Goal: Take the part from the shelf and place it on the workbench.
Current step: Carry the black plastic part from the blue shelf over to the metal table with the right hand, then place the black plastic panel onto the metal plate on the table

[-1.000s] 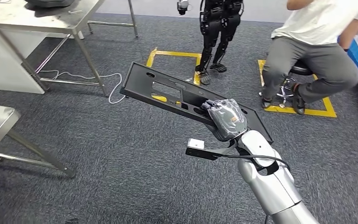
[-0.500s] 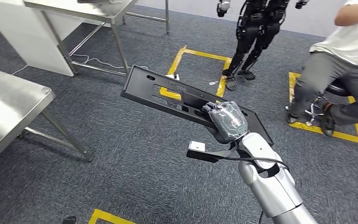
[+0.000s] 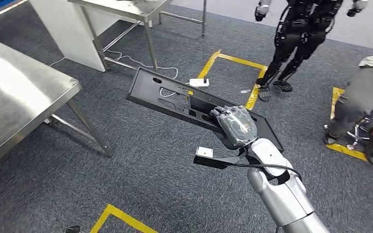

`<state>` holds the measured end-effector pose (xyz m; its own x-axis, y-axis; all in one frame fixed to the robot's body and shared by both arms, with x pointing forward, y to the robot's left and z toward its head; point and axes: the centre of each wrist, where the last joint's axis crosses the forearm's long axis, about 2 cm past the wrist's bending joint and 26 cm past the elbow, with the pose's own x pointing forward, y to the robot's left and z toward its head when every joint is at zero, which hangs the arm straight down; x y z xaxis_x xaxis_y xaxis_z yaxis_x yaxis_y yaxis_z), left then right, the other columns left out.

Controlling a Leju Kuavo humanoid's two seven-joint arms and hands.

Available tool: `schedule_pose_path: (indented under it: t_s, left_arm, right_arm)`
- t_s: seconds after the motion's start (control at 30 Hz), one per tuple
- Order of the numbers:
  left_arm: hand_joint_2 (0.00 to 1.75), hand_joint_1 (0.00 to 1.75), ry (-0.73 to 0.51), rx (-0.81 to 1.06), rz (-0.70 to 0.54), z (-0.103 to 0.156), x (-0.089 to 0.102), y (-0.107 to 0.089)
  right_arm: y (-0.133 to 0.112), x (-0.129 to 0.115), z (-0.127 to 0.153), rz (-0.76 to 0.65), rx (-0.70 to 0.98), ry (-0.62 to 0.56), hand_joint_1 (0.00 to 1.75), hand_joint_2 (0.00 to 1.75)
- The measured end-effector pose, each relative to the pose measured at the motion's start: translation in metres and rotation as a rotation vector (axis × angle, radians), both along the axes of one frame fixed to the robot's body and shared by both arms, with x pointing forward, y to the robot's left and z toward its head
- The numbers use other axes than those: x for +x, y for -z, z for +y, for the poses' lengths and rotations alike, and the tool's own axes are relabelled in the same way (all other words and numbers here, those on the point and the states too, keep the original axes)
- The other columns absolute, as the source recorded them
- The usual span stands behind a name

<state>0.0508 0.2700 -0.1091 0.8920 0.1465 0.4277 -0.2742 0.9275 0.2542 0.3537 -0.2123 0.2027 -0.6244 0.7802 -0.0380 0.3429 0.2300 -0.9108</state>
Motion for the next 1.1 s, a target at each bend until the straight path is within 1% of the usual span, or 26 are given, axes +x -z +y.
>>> schedule_pose_path:
  t_s: [0.4,0.5,0.73,0.87,1.1]
  left_arm:
    - [1.75,0.00,0.004,0.004,-0.003,0.0022,0.0015,-0.0001]
    - [1.75,0.00,0.005,0.002,-0.006,0.0022,0.0032,-0.0003]
    - [1.75,0.00,0.006,0.000,-0.003,0.0026,0.0019,-0.0001]
    - [1.75,0.00,0.005,-0.001,0.005,0.0021,-0.0020,0.0004]
    - [1.75,0.00,0.006,0.001,0.002,0.0029,-0.0004,0.0002]
  right_arm:
    - [-0.0005,-0.0007,0.0002,-0.008,0.008,0.000,1.75,1.75]
    - [0.0037,-0.0028,-0.0014,0.002,0.004,0.003,1.75,1.75]
    - [0.0057,-0.0039,-0.0028,0.006,0.001,0.006,1.75,1.75]
    - [0.0036,-0.0032,-0.0011,0.001,0.006,0.005,1.75,1.75]
    - [0.0041,-0.0038,-0.0003,0.001,0.006,0.000,1.75,1.75]
